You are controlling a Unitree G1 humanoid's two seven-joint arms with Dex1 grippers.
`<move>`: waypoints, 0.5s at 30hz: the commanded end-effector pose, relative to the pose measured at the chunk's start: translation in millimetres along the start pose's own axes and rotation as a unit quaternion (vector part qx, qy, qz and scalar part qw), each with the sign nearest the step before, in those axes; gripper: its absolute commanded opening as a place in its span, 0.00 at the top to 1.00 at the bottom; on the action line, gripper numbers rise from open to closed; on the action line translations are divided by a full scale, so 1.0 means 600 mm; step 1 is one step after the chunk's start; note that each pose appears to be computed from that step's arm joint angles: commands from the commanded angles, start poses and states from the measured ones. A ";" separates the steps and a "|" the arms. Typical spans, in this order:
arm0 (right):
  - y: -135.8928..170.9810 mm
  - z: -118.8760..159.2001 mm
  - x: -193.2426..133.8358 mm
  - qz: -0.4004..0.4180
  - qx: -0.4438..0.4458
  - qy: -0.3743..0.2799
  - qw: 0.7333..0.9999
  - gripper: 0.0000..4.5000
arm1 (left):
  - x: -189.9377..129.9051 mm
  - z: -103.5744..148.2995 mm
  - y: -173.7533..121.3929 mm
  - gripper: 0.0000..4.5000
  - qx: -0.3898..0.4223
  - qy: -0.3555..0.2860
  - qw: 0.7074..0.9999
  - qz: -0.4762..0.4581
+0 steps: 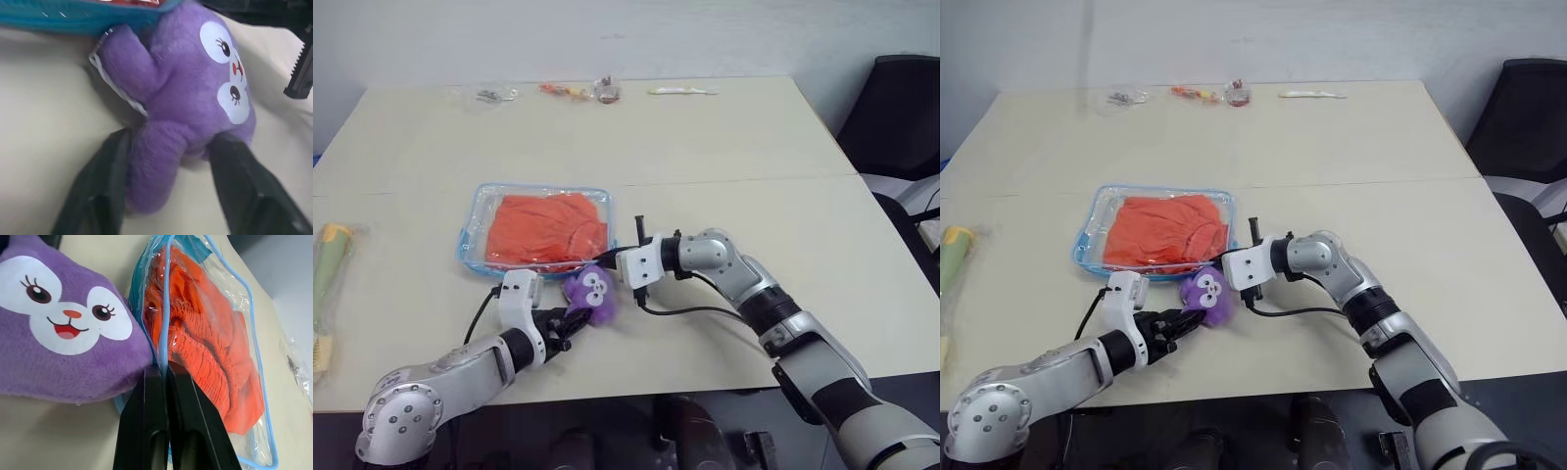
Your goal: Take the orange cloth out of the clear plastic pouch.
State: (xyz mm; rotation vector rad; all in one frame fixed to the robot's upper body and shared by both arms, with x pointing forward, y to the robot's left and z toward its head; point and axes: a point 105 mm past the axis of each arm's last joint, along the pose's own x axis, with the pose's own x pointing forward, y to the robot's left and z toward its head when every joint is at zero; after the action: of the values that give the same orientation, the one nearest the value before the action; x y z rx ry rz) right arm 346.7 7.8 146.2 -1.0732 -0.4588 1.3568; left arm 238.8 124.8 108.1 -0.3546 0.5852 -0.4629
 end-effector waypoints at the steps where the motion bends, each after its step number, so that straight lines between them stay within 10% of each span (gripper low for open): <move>1: -0.015 0.013 -0.008 -0.016 -0.014 -0.012 1.000 1.00 | -0.006 0.005 0.002 0.78 0.001 -0.009 1.000 0.008; 5: -0.016 0.011 -0.015 -0.016 -0.017 -0.011 1.000 1.00 | -0.033 0.008 0.040 1.00 0.025 0.001 0.998 0.053; 15: -0.005 -0.007 -0.074 -0.012 -0.019 0.006 1.000 1.00 | -0.199 0.078 0.185 1.00 0.117 0.007 0.977 0.180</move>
State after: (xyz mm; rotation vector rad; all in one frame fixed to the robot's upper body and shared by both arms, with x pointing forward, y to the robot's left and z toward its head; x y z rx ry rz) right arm 342.4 -27.1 142.5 -1.1114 -0.4297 1.3596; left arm 211.1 268.8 132.5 -0.0533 0.6447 -0.2204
